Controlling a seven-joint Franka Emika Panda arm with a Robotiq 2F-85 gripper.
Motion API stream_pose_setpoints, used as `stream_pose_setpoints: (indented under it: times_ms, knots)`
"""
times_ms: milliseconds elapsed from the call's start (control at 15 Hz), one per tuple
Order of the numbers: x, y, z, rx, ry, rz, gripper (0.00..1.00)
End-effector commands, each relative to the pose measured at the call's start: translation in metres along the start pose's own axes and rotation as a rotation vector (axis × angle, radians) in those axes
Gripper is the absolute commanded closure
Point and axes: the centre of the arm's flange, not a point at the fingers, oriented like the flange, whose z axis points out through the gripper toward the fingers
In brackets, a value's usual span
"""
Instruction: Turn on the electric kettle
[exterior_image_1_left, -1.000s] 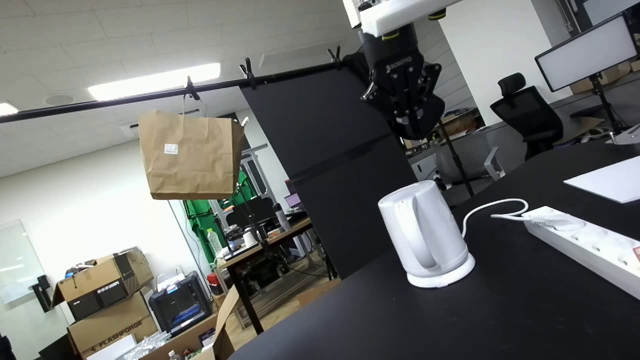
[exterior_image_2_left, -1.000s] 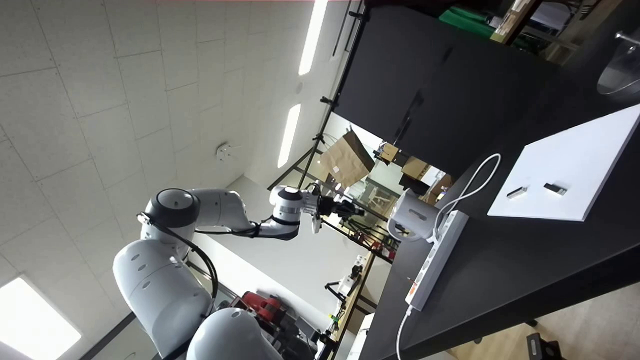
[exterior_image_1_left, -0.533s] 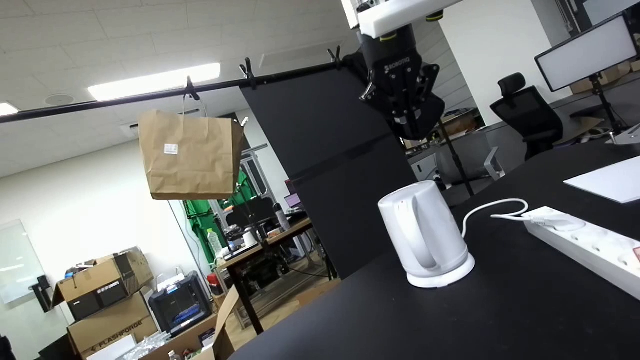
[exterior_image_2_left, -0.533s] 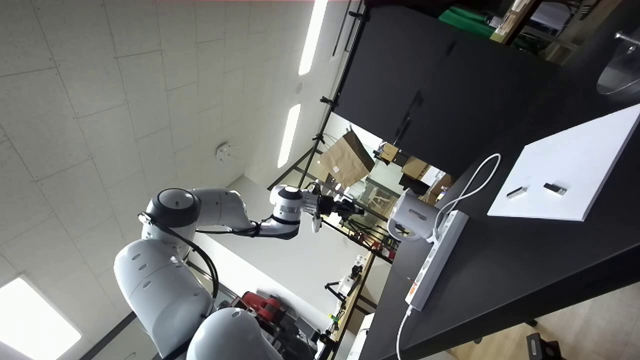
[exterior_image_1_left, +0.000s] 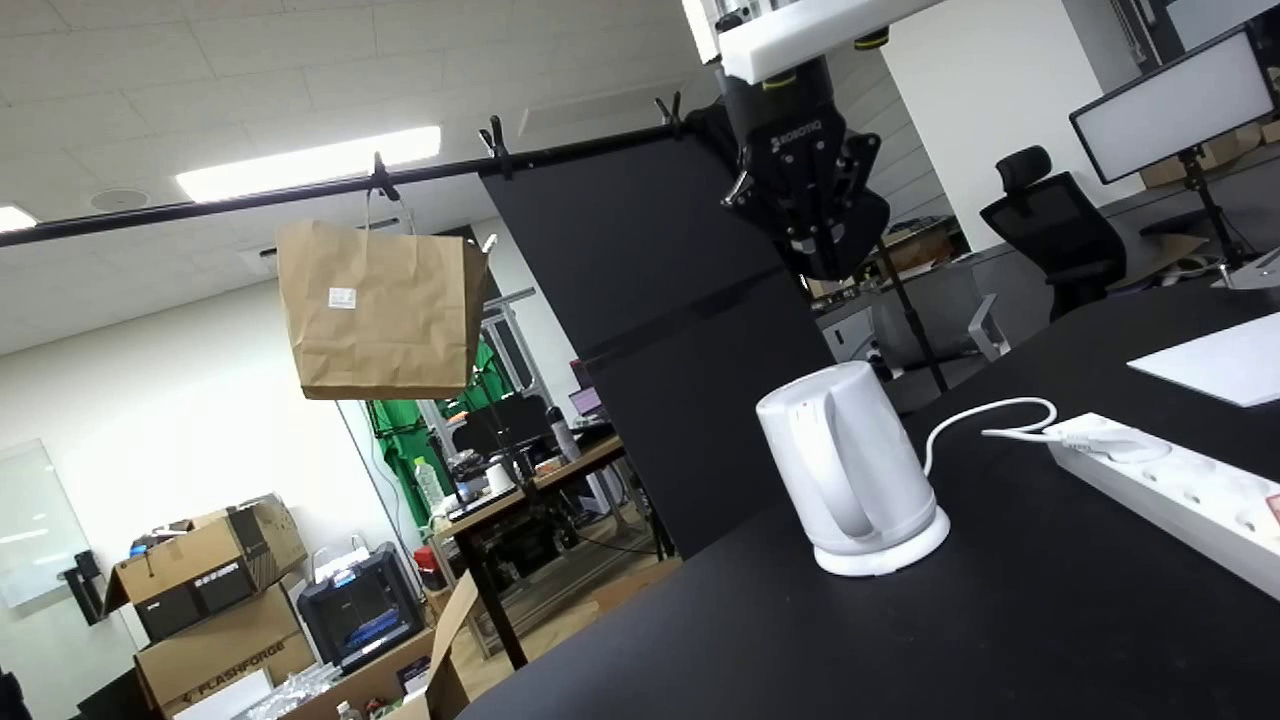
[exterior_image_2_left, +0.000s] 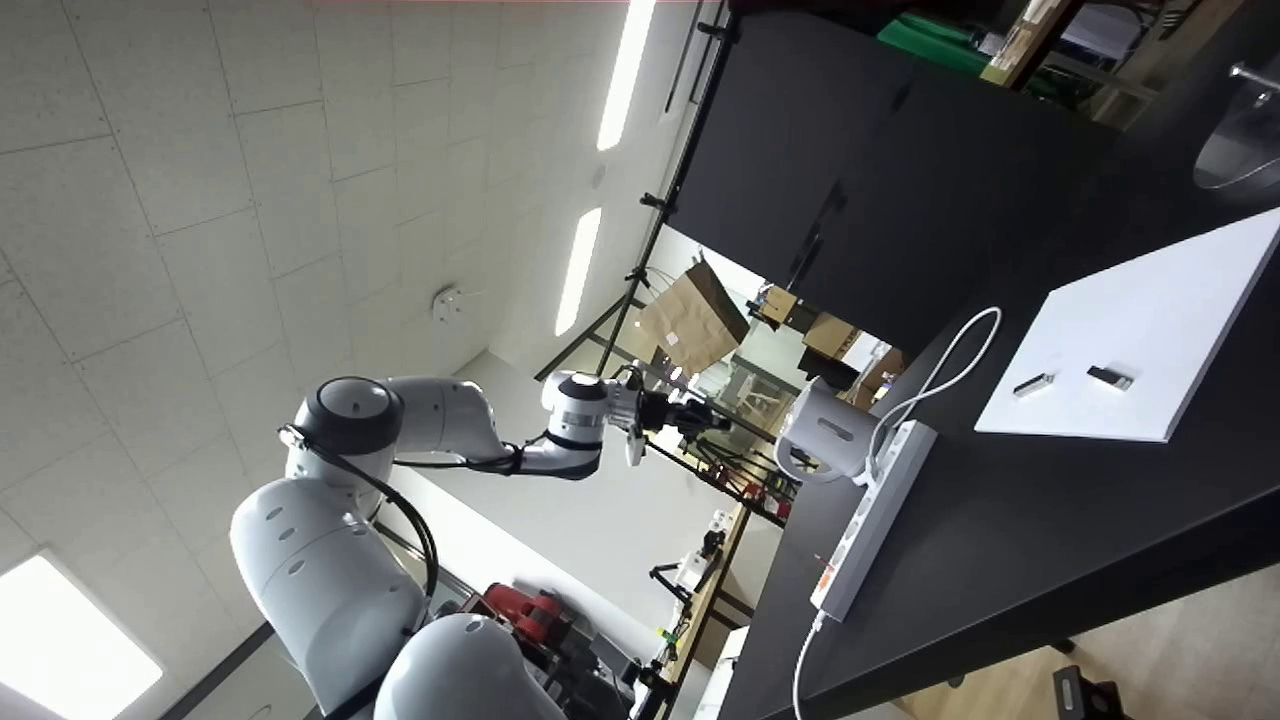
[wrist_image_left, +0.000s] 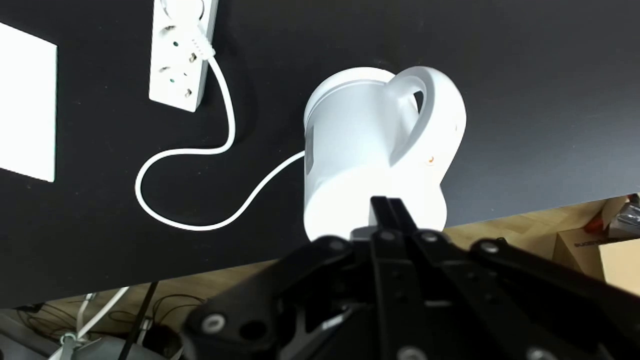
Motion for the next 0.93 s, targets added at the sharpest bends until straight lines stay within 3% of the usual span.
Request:
stream_pose_setpoints:
  times_ms: [0,333,867]
  knots:
    - [0.003,-0.015,0.020,-0.011,-0.009,0.027,1.00]
    - [-0.003,-0.026,0.047,-0.014,-0.052,0.016,1.00]
    - [-0.003,-0.039,0.067,0.045,-0.014,0.011,1.00]
